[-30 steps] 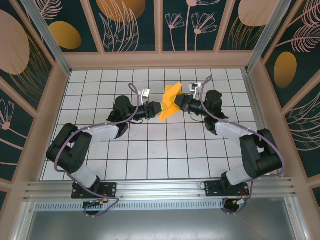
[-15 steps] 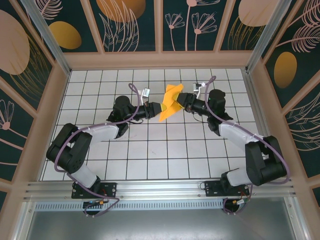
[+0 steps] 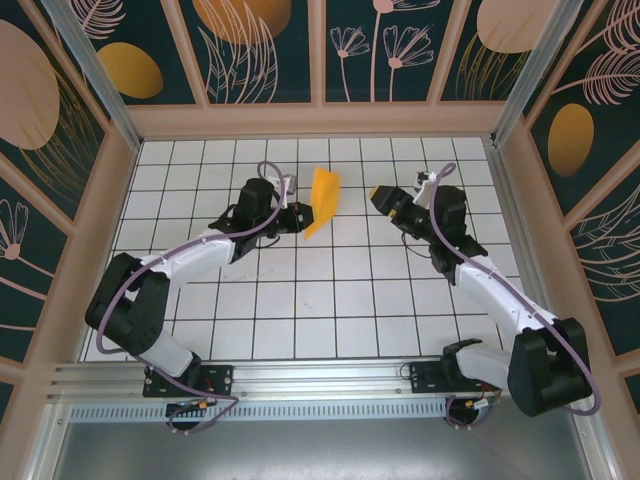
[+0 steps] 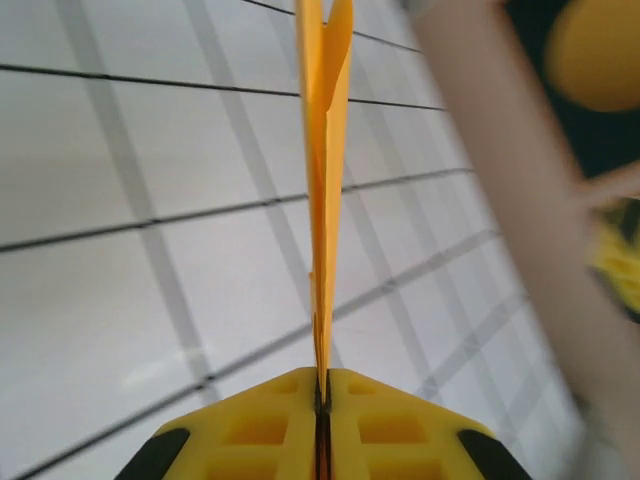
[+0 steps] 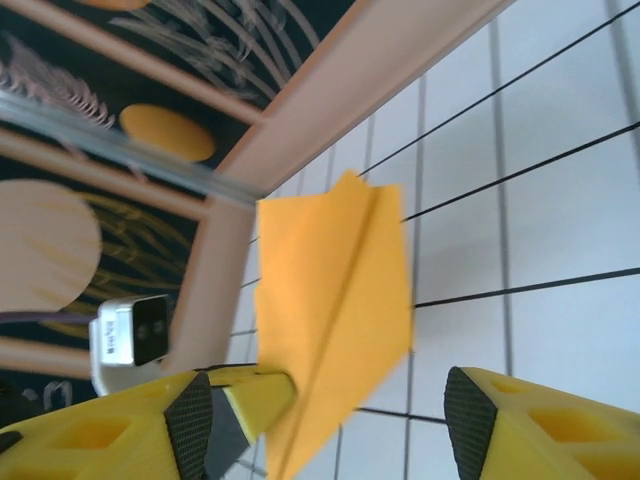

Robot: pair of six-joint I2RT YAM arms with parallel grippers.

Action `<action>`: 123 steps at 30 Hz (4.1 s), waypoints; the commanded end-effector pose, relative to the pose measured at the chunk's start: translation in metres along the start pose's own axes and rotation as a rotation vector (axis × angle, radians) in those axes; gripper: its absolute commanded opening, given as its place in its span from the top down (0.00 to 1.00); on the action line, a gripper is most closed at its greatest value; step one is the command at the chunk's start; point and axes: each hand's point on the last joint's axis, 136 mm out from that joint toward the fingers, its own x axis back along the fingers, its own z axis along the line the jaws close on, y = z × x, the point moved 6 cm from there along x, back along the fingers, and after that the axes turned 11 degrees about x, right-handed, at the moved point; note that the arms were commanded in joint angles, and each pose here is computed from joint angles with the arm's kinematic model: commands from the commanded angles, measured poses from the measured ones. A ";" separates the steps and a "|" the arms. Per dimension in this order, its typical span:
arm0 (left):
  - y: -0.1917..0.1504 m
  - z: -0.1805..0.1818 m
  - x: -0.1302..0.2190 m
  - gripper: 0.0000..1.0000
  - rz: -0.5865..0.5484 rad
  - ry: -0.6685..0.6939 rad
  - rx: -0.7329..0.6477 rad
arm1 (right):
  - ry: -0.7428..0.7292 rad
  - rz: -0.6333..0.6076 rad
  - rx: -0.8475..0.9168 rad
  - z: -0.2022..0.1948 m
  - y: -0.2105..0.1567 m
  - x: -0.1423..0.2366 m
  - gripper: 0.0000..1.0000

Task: Fold a paper plane with a square sheet of paper (pick it up from the middle)

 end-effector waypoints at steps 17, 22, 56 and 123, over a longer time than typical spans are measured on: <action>0.006 0.098 0.001 0.87 -0.090 1.138 -0.471 | -0.349 -0.083 -0.045 -0.051 -0.013 0.023 0.30; -0.014 0.102 -0.027 0.85 -0.019 1.109 -0.473 | -0.358 -0.079 -0.059 -0.054 -0.016 0.024 0.30; 0.032 0.107 0.067 0.03 -0.264 0.602 0.174 | -0.191 0.367 0.139 0.038 -0.108 -0.150 0.43; -0.001 0.143 0.084 0.02 -0.159 0.152 0.444 | -0.102 0.609 0.329 0.025 -0.172 -0.143 0.79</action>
